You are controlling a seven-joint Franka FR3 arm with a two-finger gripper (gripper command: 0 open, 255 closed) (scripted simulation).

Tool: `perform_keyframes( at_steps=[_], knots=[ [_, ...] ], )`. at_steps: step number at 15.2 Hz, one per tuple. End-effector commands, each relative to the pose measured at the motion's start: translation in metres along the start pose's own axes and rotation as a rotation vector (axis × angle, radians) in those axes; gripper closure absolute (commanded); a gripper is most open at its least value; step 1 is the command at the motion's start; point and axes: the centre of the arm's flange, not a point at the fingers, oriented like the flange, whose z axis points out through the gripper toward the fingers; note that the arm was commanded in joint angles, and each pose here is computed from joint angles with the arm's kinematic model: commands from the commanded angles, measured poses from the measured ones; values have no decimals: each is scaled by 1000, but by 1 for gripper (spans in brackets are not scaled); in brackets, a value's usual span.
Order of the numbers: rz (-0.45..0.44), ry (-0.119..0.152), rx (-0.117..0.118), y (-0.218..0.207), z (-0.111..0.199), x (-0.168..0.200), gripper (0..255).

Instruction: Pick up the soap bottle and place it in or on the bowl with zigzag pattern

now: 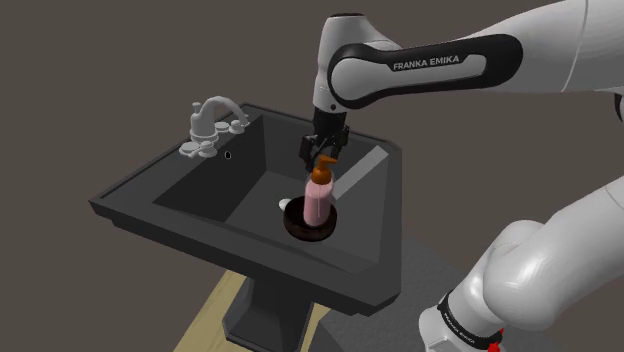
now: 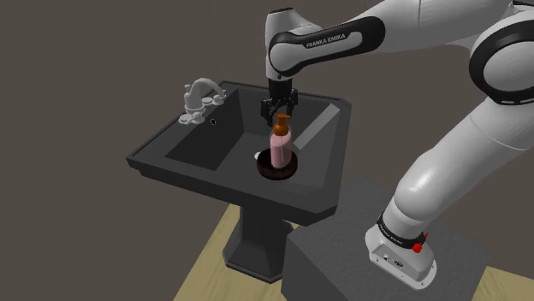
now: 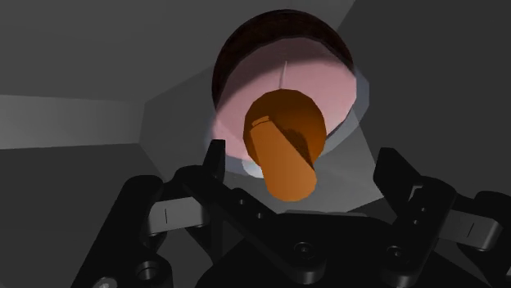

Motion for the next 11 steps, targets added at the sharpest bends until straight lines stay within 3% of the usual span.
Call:
perform_keyframes(
  at_steps=[1, 3, 11],
  knots=[
    [0, -1, 0, -1, -19, 0, 0],
    [0, -1, 0, -1, -43, 0, 0],
    [0, -1, 0, -1, -43, 0, 0]
  ],
)
